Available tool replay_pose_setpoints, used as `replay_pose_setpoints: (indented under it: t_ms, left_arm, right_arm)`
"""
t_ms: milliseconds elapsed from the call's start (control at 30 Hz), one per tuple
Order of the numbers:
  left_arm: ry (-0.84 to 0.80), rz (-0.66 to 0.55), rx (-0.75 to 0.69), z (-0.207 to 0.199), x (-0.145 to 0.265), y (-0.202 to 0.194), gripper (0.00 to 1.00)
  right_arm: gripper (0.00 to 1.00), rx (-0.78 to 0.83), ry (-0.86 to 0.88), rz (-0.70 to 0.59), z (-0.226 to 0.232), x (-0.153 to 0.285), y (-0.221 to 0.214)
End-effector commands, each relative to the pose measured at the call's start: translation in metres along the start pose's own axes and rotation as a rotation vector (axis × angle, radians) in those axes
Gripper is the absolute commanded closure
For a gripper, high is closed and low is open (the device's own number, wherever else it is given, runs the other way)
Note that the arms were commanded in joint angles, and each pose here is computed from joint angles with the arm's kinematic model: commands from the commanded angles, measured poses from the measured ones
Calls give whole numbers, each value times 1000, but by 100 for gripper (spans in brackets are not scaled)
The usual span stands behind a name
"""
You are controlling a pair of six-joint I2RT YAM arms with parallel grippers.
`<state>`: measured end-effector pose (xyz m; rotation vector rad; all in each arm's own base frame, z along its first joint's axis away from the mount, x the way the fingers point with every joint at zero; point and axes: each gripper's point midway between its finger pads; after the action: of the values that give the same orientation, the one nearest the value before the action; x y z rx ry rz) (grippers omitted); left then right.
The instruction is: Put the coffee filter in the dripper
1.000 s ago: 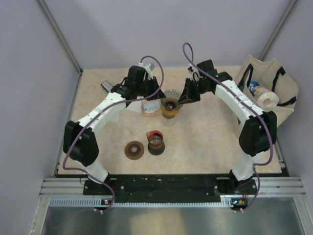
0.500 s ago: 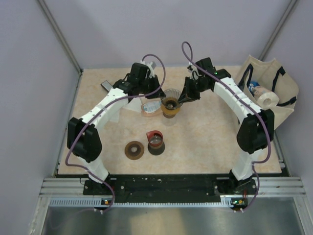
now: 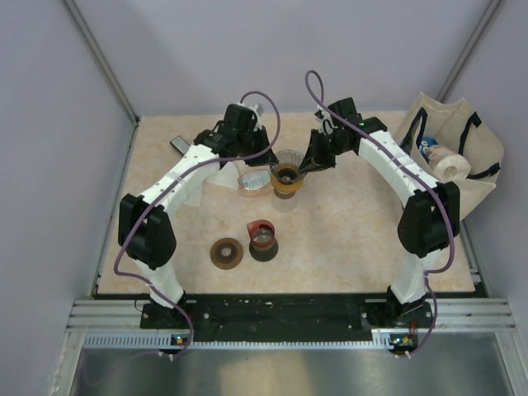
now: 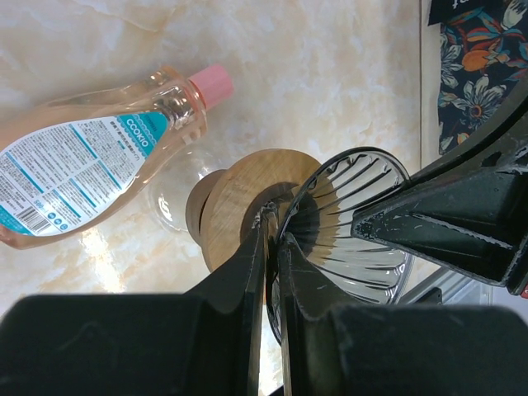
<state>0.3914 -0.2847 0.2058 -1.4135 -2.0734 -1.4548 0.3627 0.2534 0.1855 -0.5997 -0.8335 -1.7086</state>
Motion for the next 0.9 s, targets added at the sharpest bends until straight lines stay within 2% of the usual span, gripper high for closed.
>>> replay_pose_setpoints:
  t_ms: [0, 400, 867]
  left_arm:
    - [323, 313, 107, 90, -30, -95, 100]
    - [377, 387, 125, 107, -36, -122, 100]
    - [238, 264, 81, 64, -20, -68, 100]
  right_arm:
    - [100, 0, -235, 144, -68, -46, -38]
    - [100, 10, -303, 146, -86, -45, -45]
    - [98, 64, -200, 53, -31, -27, -12]
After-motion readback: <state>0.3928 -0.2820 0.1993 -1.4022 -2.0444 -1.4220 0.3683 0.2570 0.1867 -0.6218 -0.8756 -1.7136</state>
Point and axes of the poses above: each gripper's point midway between its finger pads, its own x axis back along the fingers, its own z axis along the line the jaws close on, y = z × x, and after that the axes turned 8 degrees about -x, right-handed
